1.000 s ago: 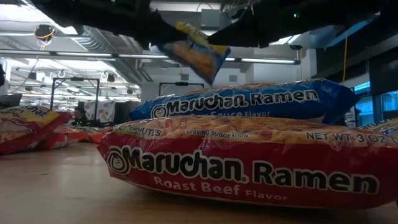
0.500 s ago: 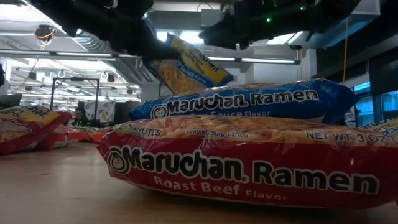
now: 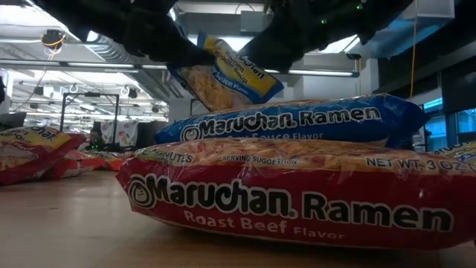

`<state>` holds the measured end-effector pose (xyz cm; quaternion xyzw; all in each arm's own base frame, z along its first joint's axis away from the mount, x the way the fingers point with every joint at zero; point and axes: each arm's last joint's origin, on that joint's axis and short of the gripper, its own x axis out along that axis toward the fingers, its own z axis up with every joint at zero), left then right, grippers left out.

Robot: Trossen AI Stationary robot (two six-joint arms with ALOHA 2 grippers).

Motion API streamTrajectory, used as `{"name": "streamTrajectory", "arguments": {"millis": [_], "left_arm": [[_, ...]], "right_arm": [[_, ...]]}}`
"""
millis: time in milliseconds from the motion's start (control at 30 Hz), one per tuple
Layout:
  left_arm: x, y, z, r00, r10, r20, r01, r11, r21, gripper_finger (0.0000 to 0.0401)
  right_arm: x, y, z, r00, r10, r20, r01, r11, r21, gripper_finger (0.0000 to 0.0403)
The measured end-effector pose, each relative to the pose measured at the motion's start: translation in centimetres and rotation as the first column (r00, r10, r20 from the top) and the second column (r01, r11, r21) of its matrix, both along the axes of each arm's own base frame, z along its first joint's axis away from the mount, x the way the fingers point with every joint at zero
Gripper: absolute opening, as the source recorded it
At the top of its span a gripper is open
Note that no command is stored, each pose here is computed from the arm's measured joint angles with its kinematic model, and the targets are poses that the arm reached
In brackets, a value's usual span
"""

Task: Sort Maruchan noodles
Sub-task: Put the blue noodle pack into the green bin

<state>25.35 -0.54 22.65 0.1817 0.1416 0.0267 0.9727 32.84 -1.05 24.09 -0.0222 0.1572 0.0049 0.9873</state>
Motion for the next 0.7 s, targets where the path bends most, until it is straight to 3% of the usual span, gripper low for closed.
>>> {"name": "streamTrajectory", "arguments": {"millis": [100, 267, 467, 700], "left_arm": [[0.0, -0.1, 0.1, 1.0, -0.002, 0.012, 0.002, 1.0, -0.003, 0.0001], [0.1, -0.1, 0.4, 0.999, -0.001, 0.039, 0.001, 1.0, -0.004, 0.0], [0.1, -0.1, 0.4, 0.999, -0.002, 0.044, 0.002, 1.0, -0.004, 0.0], [0.1, -0.1, 0.4, 0.999, 0.001, 0.044, -0.001, 1.0, -0.008, 0.0]], "right_arm": [[0.4, 0.2, 0.0, 0.999, 0.041, 0.01, -0.042, 0.999, 0.016, 0.0264], [1.0, 0.0, -1.9, 0.998, -0.011, -0.063, 0.011, 1.0, 0.004, 0.0264], [1.5, 0.2, -2.6, 0.997, 0.054, -0.053, -0.053, 0.998, 0.021, 0.0258], [1.6, 0.1, -2.3, 0.999, 0.041, -0.025, -0.041, 0.999, -0.005, 0.0153]]}}
